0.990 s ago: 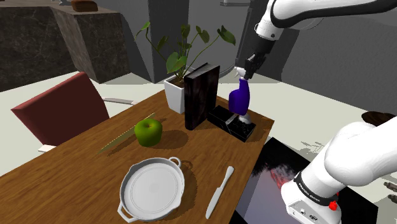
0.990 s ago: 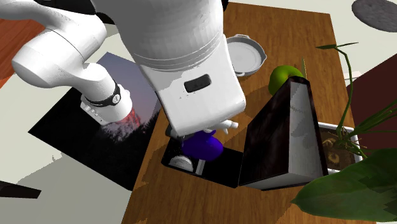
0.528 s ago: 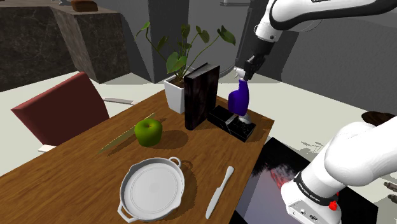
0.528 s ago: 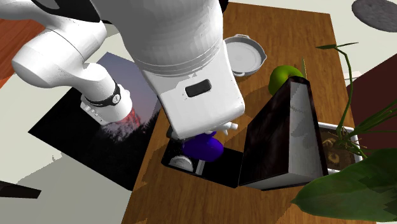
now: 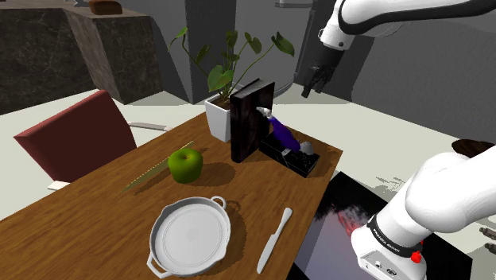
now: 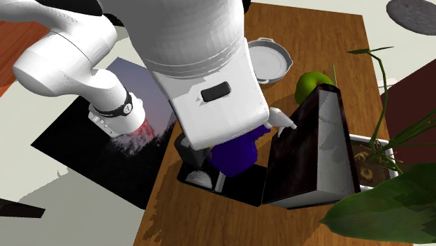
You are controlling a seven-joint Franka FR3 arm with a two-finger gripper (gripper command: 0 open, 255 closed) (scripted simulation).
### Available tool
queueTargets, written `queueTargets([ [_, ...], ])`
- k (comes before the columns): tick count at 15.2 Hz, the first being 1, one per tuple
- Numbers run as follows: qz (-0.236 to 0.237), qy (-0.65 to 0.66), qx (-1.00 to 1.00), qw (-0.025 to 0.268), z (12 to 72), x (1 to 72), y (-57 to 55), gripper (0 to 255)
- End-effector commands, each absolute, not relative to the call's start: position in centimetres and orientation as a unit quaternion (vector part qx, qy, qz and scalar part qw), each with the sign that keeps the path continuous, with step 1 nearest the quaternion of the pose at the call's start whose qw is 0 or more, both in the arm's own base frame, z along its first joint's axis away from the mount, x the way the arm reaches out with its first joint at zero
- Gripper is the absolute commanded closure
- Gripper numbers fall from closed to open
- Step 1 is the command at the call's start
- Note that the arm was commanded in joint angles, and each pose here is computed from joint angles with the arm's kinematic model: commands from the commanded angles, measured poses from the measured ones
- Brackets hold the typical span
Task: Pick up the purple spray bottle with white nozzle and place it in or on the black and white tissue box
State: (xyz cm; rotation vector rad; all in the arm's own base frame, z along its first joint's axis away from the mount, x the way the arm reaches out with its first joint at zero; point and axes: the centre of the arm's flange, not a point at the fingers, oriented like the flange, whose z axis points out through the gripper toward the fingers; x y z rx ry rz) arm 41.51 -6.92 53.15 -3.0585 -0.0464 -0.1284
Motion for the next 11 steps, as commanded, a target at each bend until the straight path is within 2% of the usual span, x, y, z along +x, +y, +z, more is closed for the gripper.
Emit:
queueTargets([
  [1,-0.042,-0.015,-0.998,0.040,55.1,41.4,-7.0,0],
  [3,-0.042,-0.015,-0.998,0.040,57.5,41.2,-7.2,0],
  [11,-0.042,-0.015,-0.998,0.040,57.5,41.2,-7.2,0],
])
